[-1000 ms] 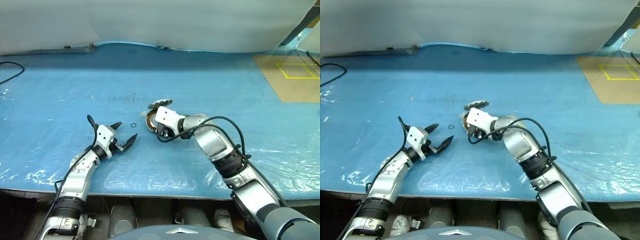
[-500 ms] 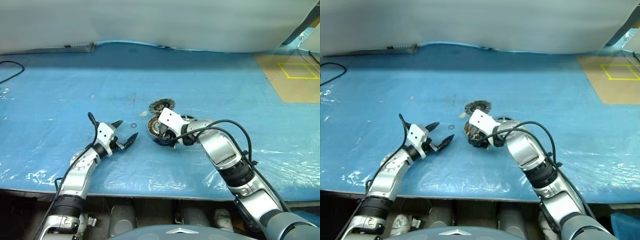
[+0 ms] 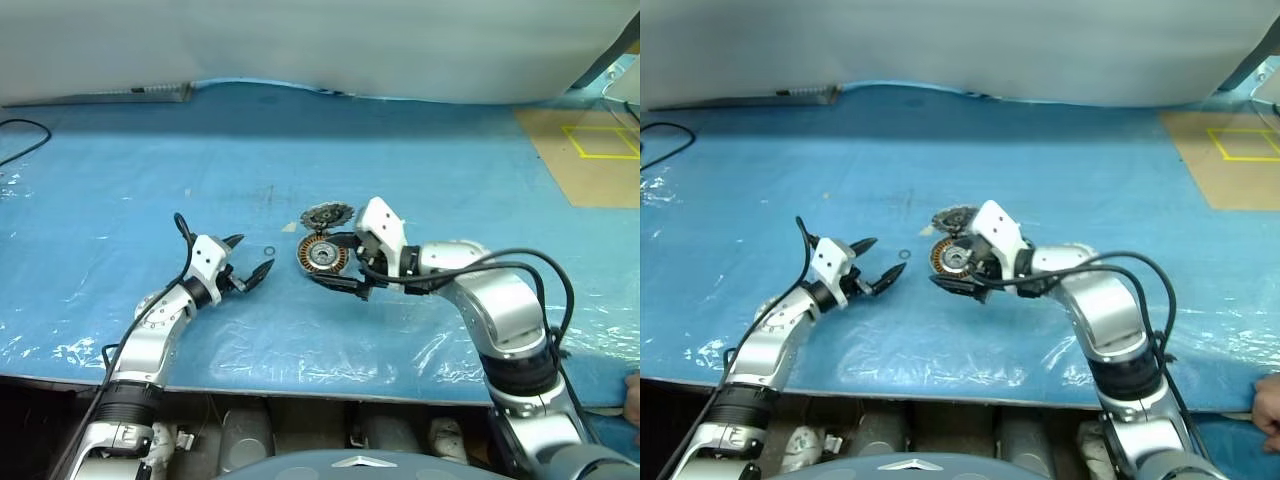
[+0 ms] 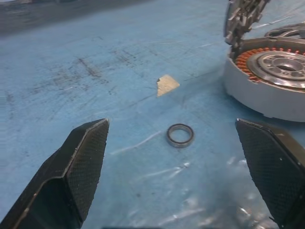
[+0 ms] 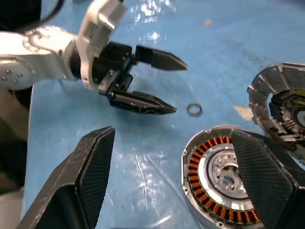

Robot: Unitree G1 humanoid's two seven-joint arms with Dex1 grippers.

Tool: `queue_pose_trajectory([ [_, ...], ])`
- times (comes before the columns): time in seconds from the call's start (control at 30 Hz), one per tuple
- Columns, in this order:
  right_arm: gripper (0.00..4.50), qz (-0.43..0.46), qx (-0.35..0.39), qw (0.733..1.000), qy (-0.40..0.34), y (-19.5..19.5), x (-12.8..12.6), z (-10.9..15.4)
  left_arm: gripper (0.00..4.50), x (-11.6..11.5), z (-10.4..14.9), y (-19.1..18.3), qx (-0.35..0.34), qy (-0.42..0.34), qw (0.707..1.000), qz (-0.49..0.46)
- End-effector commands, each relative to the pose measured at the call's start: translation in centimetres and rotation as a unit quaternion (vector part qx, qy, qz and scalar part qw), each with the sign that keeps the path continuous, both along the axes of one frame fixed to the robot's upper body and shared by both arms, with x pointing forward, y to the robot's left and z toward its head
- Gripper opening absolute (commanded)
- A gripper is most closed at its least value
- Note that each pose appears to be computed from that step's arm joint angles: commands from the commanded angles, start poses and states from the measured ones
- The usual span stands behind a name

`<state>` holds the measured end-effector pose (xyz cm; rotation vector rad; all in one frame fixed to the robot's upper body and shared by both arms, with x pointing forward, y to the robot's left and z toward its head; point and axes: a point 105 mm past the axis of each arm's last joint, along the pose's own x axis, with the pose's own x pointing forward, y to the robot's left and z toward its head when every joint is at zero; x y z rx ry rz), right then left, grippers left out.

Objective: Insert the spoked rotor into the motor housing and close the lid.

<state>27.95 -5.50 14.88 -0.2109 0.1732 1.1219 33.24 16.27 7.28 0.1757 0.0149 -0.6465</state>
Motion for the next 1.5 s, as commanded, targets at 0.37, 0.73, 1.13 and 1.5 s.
queue_pose_trajectory([
  [0.37,4.11,-0.07,0.059,0.993,-0.073,-2.2,1.6,-2.1,4.5,3.1,-0.7,-0.1,0.019,0.009,0.999,-0.05],
  [0.73,4.11,-0.062,0.053,0.994,-0.068,-2.3,1.6,-2.8,4.5,3.5,-1.2,-2.6,0.045,0.017,0.991,-0.127],
  [1.13,4.14,-0.059,0.043,0.994,-0.079,-2.1,1.9,-3.0,4.13,3.6,-4.1,-1.0,0.091,0.06,0.99,-0.089],
  [1.5,4.14,-0.084,0.022,0.99,-0.113,-3.4,1.6,-5.6,0.67,2.8,-5.0,0.0,0.098,0.062,0.99,-0.08],
])
